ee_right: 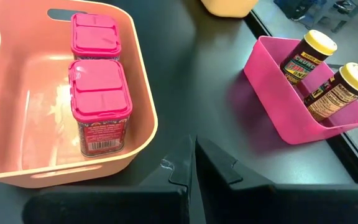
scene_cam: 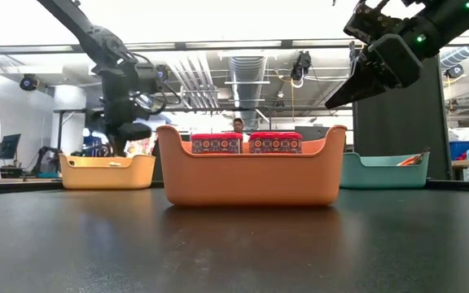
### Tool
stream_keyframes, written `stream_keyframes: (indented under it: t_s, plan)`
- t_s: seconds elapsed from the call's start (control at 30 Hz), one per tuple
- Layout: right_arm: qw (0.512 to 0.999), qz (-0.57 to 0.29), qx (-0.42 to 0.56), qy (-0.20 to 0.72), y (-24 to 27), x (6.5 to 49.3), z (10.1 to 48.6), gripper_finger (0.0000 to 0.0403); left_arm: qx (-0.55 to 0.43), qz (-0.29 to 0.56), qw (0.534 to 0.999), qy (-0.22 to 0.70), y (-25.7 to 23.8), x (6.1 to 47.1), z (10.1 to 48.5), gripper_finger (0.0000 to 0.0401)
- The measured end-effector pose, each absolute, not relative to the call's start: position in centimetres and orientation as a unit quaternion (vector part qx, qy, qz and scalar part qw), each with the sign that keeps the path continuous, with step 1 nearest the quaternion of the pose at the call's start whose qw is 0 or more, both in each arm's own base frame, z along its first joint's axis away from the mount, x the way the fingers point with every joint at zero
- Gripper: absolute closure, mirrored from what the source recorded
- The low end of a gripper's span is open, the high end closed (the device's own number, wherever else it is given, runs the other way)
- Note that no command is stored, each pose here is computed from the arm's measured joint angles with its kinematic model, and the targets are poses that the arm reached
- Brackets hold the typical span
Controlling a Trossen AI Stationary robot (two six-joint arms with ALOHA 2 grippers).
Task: Sort spices by type
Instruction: Return to Home Position
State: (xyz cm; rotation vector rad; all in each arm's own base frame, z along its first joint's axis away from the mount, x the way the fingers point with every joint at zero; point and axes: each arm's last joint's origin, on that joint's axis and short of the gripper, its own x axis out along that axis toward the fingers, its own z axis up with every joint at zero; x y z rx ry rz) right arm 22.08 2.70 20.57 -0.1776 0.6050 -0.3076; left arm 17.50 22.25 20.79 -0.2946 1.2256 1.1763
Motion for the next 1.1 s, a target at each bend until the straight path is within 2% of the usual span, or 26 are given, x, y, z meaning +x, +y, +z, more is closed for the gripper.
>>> stream_keyframes:
  t_s: [0.2, 0.37, 0.5, 0.63, 0.73, 0.97, 1.03, 1.1]
  plan:
    - [0.939, -0.151, -0.087, 0.296, 2.7, 22.1, 20.6, 0.0390, -0.147, 0.500, 0.662, 0.538, 22.2, 18.0, 22.1, 0.0401]
    - [0.939, -0.151, -0.086, 0.296, 2.7, 22.1, 20.6, 0.0390, -0.177, 0.456, 0.699, 0.521, 20.5, 19.2, 22.7, 0.0401]
    - [0.938, -0.153, -0.082, 0.299, 2.7, 22.0, 20.3, 0.0390, -0.146, 0.439, 0.725, 0.511, 17.9, 20.5, 23.6, 0.0401]
    - [0.937, -0.152, -0.083, 0.303, 2.7, 21.8, 20.0, 0.0390, -0.084, 0.476, 0.743, 0.462, 14.5, 20.9, 26.4, 0.0401]
    - [0.941, -0.143, -0.080, 0.295, 2.7, 21.9, 19.9, 0.0390, -0.058, 0.455, 0.796, 0.396, 11.1, 20.8, 29.0, 0.0401]
    - [0.976, -0.058, -0.092, 0.186, 3.2, 22.5, 20.5, 0.0390, -0.021, 0.280, 0.922, 0.266, 2.9, 20.1, 31.2, 0.0401]
    - [0.982, -0.045, -0.100, 0.152, 3.4, 22.8, 21.1, 0.0390, 0.019, 0.259, 0.935, 0.243, 1.4, 19.9, 31.4, 0.0401]
    - [0.985, -0.040, -0.122, 0.118, 3.4, 22.9, 21.8, 0.0390, 0.033, 0.275, 0.935, 0.222, 0.5, 19.3, 31.2, 0.0401]
